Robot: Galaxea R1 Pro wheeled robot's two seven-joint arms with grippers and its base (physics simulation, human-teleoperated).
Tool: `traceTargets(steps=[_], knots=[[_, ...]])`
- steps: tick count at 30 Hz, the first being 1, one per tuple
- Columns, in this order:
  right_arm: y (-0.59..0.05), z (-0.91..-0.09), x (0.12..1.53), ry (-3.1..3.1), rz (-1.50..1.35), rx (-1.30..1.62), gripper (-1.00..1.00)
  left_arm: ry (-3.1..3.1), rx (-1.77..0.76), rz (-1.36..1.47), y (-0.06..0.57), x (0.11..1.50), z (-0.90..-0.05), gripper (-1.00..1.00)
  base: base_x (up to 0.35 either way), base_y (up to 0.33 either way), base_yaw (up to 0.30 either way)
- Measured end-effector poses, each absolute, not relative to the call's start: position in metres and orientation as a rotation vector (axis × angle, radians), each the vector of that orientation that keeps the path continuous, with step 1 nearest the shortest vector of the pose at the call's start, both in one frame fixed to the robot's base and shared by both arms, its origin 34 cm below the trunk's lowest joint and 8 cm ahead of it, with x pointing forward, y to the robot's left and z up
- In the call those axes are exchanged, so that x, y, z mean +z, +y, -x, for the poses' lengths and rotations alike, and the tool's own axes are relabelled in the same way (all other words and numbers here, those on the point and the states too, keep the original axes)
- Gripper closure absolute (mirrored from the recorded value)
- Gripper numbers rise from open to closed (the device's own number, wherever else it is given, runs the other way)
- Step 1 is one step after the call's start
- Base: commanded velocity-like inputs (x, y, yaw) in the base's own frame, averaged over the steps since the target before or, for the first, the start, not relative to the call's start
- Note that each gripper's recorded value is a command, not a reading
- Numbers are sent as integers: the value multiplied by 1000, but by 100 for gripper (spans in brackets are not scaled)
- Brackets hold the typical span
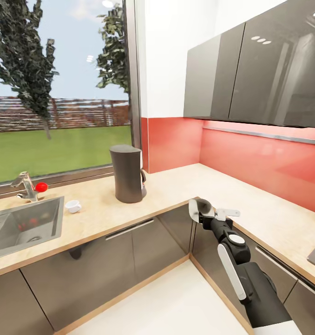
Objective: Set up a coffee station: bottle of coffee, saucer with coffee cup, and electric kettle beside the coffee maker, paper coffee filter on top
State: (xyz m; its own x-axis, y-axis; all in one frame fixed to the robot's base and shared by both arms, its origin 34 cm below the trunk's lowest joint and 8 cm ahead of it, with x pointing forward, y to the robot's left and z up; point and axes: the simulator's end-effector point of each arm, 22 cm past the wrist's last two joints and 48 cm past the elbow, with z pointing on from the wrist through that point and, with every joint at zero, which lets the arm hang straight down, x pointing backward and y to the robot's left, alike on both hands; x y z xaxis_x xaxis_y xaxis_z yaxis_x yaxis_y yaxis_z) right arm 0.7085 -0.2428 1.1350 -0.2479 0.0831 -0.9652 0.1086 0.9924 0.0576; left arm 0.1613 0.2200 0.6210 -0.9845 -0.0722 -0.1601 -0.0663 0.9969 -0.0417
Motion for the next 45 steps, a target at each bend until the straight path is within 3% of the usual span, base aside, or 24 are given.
traceTargets(steps=[11, 33, 39, 45], knots=[[-240, -709, 1133, 1829, -136, -20, 100, 2979, -51, 110, 221, 621, -160, -100, 156, -157, 153], [-238, -709, 1129, 1837, -132, -16, 100, 2983, -45, 121, 224, 621, -159, -100, 57, -293, 263], [-237, -709, 1130, 1835, -128, -16, 100, 2983, -45, 121, 224, 621, -159, -100, 195, -290, 84], [-172, -701, 1133, 1823, 45, 23, 100, 2983, -45, 122, 224, 621, -159, -100, 220, -280, 8]])
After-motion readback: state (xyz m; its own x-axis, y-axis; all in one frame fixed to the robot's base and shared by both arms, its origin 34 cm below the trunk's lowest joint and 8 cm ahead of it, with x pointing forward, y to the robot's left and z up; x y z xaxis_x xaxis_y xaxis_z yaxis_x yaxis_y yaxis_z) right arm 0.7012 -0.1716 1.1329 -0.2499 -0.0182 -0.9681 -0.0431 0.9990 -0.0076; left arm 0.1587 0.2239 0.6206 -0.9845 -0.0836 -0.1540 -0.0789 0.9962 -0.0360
